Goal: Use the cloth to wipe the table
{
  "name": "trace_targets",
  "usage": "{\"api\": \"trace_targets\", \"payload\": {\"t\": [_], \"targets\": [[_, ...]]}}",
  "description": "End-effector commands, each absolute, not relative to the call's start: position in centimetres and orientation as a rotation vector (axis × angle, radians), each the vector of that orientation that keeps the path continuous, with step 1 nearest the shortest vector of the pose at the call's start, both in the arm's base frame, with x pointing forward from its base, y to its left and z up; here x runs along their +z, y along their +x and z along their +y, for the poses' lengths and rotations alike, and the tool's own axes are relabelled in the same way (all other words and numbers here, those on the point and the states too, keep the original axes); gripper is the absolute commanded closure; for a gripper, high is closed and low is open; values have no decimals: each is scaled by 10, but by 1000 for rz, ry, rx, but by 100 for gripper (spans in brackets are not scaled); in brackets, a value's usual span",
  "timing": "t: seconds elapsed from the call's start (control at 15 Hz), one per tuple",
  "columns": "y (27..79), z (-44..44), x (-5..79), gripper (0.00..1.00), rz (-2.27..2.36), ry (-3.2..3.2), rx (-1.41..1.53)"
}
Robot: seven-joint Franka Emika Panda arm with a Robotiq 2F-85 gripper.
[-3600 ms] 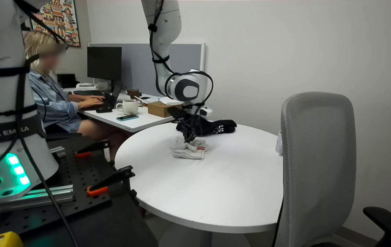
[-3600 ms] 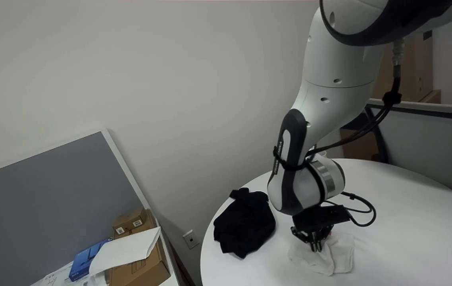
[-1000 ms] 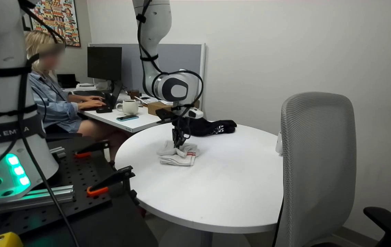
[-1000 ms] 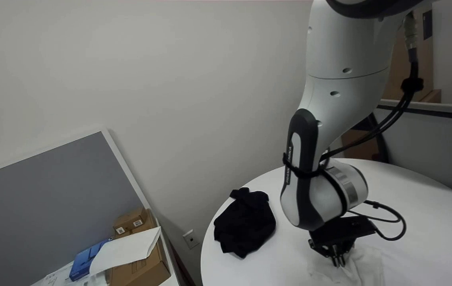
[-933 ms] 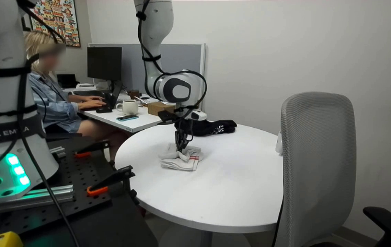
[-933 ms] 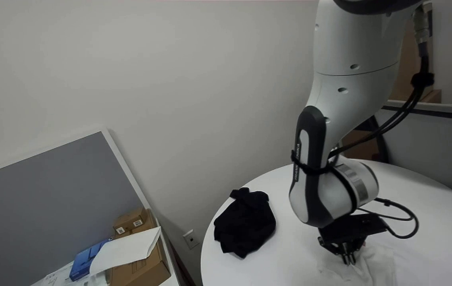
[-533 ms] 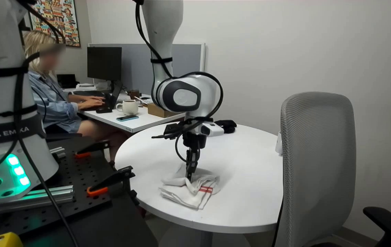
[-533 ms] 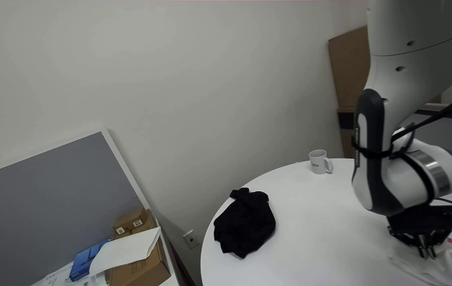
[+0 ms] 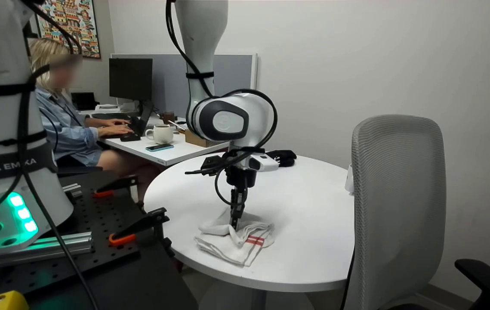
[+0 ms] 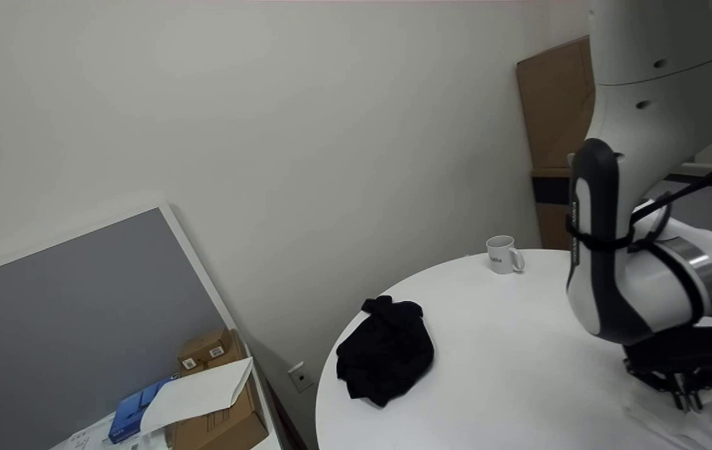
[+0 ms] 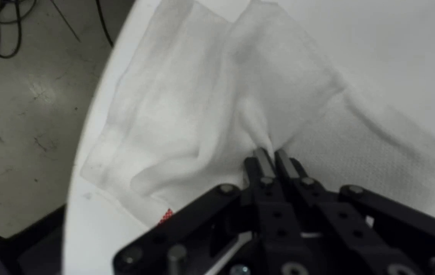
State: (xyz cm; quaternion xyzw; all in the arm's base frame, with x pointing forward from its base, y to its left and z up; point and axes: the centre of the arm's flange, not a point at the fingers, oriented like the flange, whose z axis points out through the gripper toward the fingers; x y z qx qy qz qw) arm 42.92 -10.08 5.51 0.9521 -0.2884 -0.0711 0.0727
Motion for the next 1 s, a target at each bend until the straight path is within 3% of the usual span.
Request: {"api": "trace_targets", "payload": {"t": [0.0,0.4,0.93], "targets": [[464,-3,60,99,-584,2981,-169],[548,129,53,99,-273,3080,-76],[633,56,23,99,-466,2997,-167]]}}
